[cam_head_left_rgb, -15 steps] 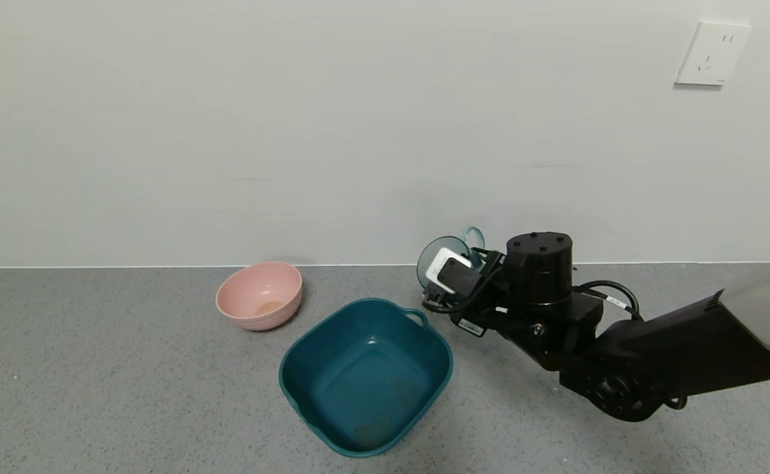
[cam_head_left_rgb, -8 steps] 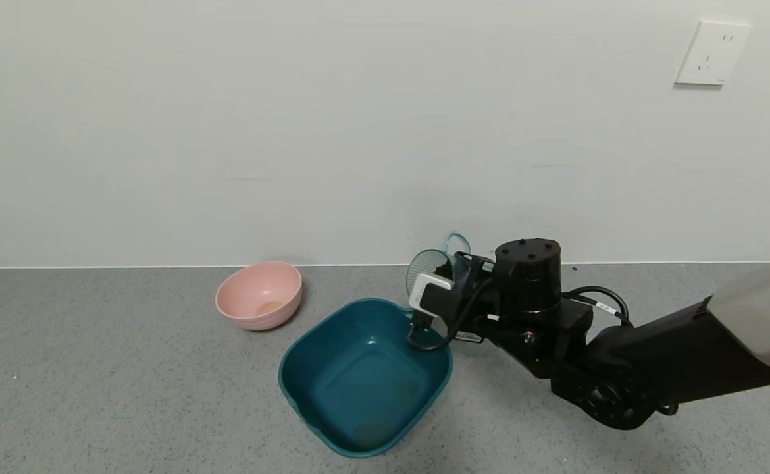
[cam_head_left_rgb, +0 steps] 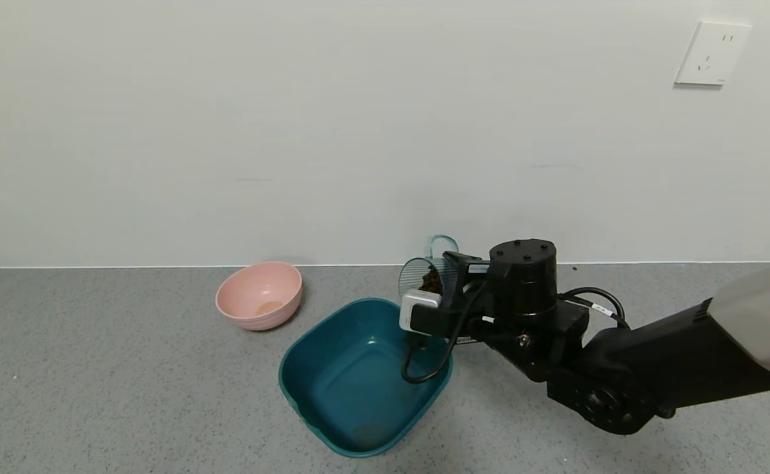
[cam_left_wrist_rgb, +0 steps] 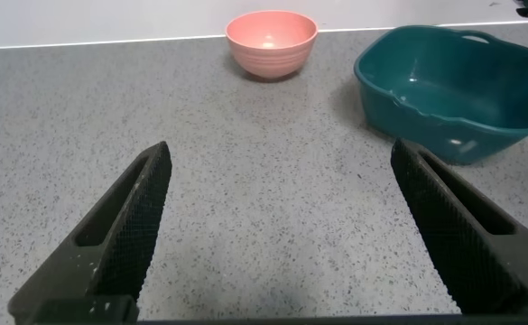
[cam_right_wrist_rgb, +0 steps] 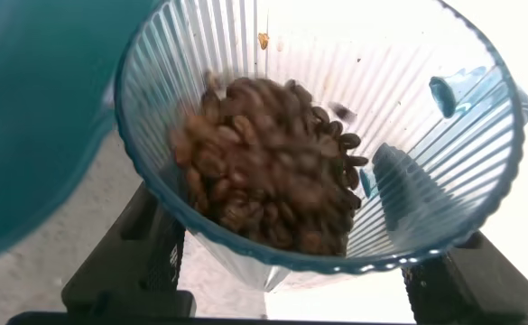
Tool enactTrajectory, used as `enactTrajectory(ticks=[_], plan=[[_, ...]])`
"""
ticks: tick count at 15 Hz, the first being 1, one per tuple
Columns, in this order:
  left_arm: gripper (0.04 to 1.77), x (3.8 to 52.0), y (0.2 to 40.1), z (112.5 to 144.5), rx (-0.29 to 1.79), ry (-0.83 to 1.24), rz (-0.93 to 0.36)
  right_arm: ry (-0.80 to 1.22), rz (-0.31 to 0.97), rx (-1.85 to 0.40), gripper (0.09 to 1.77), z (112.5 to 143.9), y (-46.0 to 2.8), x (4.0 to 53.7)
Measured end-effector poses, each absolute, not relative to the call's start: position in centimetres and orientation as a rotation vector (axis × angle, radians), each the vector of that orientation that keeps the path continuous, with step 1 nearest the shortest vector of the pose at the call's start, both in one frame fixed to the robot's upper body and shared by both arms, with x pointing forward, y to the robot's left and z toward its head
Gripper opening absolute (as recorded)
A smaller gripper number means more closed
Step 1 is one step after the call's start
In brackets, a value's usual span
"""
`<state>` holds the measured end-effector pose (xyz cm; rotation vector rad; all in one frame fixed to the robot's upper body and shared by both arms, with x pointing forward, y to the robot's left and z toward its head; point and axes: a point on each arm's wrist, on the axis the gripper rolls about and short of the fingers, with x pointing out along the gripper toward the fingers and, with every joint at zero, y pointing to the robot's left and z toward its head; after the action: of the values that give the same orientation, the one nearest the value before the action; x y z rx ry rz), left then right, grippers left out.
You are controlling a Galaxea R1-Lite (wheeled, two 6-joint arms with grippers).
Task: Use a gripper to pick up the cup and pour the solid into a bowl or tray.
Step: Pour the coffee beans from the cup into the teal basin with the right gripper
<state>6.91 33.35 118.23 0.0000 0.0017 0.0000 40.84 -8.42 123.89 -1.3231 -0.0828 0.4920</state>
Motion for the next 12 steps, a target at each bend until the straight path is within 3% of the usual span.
enactTrajectory(ticks=[12], plan=[[1.75, 6.91, 33.35, 118.23, 0.000, 0.002, 0.000, -0.149, 0.467, -1.571, 1.35, 124.05, -7.46, 40.42]])
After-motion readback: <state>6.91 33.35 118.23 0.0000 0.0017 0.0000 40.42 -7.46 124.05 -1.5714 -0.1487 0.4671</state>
